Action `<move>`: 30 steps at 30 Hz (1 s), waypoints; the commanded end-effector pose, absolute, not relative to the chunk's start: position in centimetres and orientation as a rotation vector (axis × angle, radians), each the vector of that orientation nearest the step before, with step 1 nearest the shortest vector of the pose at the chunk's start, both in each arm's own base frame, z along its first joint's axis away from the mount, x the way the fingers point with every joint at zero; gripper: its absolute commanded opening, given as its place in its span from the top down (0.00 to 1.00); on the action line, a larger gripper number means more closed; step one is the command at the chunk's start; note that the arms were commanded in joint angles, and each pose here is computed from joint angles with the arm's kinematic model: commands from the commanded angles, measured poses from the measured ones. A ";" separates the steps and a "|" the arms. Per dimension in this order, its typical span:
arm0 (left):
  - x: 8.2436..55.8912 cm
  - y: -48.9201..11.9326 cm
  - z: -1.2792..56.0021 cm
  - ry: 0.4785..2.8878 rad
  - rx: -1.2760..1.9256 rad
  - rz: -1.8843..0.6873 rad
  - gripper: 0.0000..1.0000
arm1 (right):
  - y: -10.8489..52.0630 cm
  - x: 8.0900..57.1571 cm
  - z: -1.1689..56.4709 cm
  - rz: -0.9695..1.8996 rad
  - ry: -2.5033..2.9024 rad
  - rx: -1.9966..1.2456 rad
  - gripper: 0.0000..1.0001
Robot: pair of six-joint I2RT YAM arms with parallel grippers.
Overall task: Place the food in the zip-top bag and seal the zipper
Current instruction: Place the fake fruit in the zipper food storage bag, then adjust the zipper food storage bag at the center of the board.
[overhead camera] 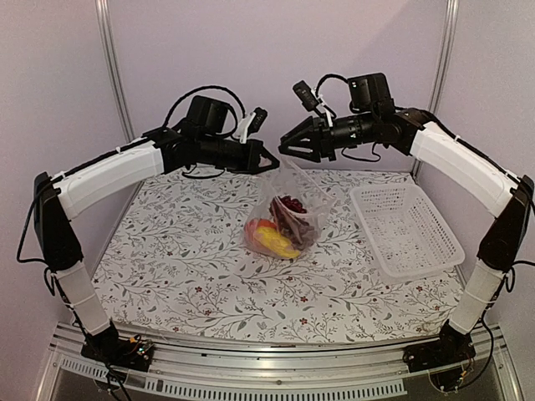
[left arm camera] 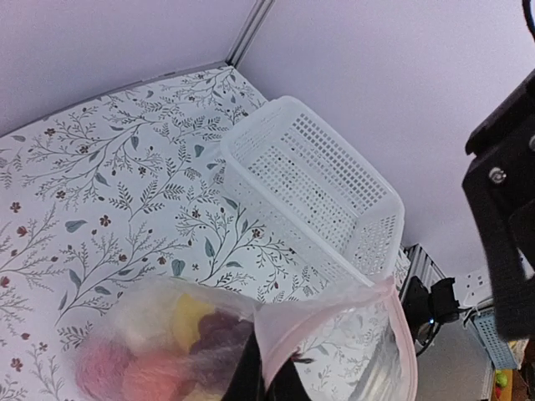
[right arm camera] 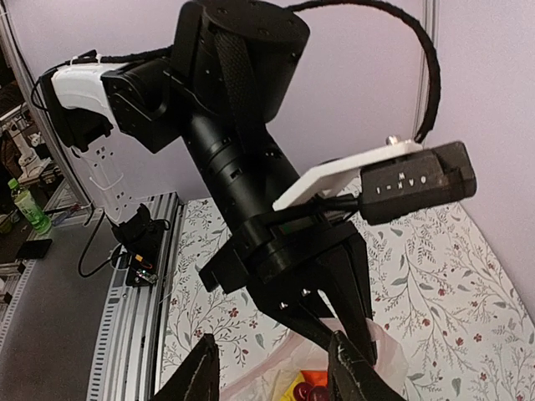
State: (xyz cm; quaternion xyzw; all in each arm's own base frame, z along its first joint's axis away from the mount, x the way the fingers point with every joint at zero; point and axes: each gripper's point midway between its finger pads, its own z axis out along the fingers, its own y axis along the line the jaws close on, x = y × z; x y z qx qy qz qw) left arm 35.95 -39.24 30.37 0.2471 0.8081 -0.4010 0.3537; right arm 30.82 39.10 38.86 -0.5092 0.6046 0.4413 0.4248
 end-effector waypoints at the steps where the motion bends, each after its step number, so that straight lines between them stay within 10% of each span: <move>1: 36.1 -38.1 32.8 2.032 0.627 -1.028 1.00 | 38.1 29.9 38.5 1.039 1.542 -1.332 0.54; 24: 36.0 -36.8 31.5 2.096 0.696 -0.937 0.96 | 41.0 25.7 25.8 0.385 1.737 -1.728 0.39; 30: 36.2 -36.4 31.9 2.088 0.715 -0.892 0.89 | 41.0 28.3 25.0 0.239 1.803 -1.632 0.57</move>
